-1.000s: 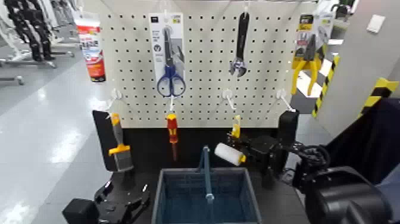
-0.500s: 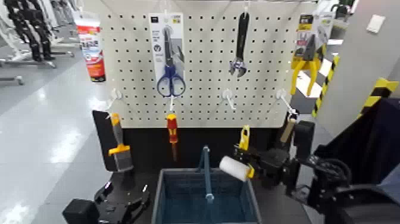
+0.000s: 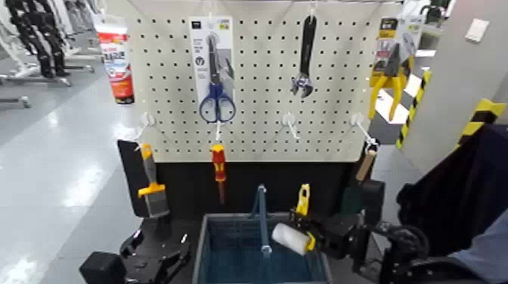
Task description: Put the yellow roller into the crate.
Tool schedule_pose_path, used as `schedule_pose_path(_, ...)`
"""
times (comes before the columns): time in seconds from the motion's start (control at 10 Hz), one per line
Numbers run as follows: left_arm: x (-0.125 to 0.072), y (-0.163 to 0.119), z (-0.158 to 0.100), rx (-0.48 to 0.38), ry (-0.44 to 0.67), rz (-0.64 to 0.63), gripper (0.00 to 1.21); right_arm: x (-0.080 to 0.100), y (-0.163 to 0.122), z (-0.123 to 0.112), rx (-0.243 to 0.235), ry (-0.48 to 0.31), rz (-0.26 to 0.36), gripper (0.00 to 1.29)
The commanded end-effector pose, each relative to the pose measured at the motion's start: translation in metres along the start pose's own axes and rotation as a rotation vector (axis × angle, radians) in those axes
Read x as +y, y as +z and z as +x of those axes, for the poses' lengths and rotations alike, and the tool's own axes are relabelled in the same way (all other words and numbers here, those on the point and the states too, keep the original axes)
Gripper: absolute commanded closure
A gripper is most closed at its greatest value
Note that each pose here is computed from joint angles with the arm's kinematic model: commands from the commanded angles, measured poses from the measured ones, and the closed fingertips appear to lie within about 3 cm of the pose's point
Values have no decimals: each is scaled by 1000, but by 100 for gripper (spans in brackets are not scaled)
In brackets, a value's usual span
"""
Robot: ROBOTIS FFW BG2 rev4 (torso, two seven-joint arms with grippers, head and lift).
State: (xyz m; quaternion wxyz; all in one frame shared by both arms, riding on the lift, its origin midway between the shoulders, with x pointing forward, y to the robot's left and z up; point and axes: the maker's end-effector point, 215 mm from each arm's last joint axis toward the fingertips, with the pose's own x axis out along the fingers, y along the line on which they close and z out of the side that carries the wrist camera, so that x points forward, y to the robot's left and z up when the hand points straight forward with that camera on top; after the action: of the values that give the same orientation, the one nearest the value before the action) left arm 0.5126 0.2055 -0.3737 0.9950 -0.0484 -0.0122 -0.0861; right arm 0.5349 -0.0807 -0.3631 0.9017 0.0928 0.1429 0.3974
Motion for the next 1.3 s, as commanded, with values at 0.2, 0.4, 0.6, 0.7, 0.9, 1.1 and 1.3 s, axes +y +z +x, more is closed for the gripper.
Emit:
schedule_pose_path(0.2,0,-2,-1,4,3,-4,12,-5,-37,28,47,22,29,128)
schedule_pose_path(0.4,0,-2,-1,2,3,-4,12,-6,-46,42,78,26,23,128)
schedule_pose_path(0.6,-1,-1,-1,1,1,-4,12,-8,-57,50,112,19,11,128)
schedule_pose_path(0.7,-1,-1,-1,1,1,-4,12,-8,-58,52,122,16,0,128)
schedule_pose_path(0.9,-1,0,0,-1,2,-5,12,-8,-58,55,127,14,-5,127)
schedule_pose_path(1.1,-1,0,1,-2,1,-5,12,-9,-58,54,129,10,-11,111)
schedule_pose_path(1.3,-1,2,1,-5,0,-4,12,-12,-56,51,126,11,-3,49)
